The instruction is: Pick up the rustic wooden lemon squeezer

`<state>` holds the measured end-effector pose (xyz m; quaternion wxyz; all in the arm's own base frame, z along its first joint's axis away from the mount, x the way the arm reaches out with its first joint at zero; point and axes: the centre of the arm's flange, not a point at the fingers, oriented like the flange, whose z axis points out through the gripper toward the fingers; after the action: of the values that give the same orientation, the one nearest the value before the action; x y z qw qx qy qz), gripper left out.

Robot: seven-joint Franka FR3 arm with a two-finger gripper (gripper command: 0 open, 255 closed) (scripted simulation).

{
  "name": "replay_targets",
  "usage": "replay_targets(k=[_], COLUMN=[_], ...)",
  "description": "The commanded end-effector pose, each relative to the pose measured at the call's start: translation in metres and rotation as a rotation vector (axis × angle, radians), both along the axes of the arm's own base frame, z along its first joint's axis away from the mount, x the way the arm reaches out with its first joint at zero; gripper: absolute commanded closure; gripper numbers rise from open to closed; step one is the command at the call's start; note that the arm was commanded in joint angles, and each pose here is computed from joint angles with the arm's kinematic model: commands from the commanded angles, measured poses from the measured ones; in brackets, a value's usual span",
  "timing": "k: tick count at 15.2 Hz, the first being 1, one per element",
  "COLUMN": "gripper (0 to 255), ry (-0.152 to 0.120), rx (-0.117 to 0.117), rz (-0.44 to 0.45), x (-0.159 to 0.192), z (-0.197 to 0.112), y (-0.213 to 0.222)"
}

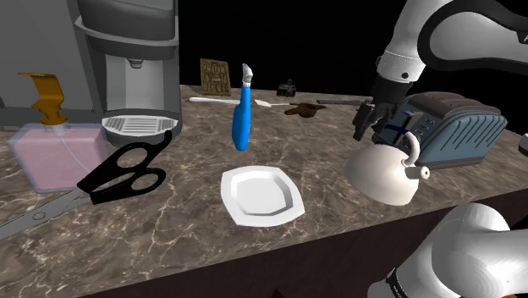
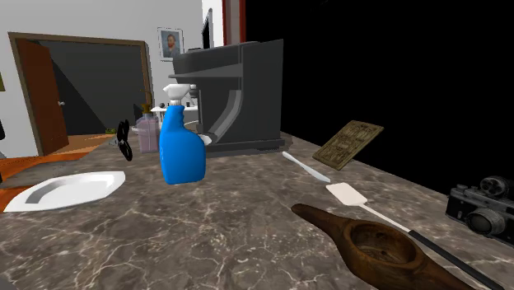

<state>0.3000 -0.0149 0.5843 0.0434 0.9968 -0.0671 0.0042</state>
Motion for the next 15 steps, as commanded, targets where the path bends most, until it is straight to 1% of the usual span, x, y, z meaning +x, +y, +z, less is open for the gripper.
replay_targets(k=[1, 8, 15], gripper=[0, 0, 0], ry=[0.0, -0.005, -0.01], rx=[0.0, 0.026, 0.052], rz=[0.0, -0.103, -0.207], x=[0.0, 0.089, 0.175], z=[0.0, -0.011, -0.022], y=[0.0, -0.027, -0.063])
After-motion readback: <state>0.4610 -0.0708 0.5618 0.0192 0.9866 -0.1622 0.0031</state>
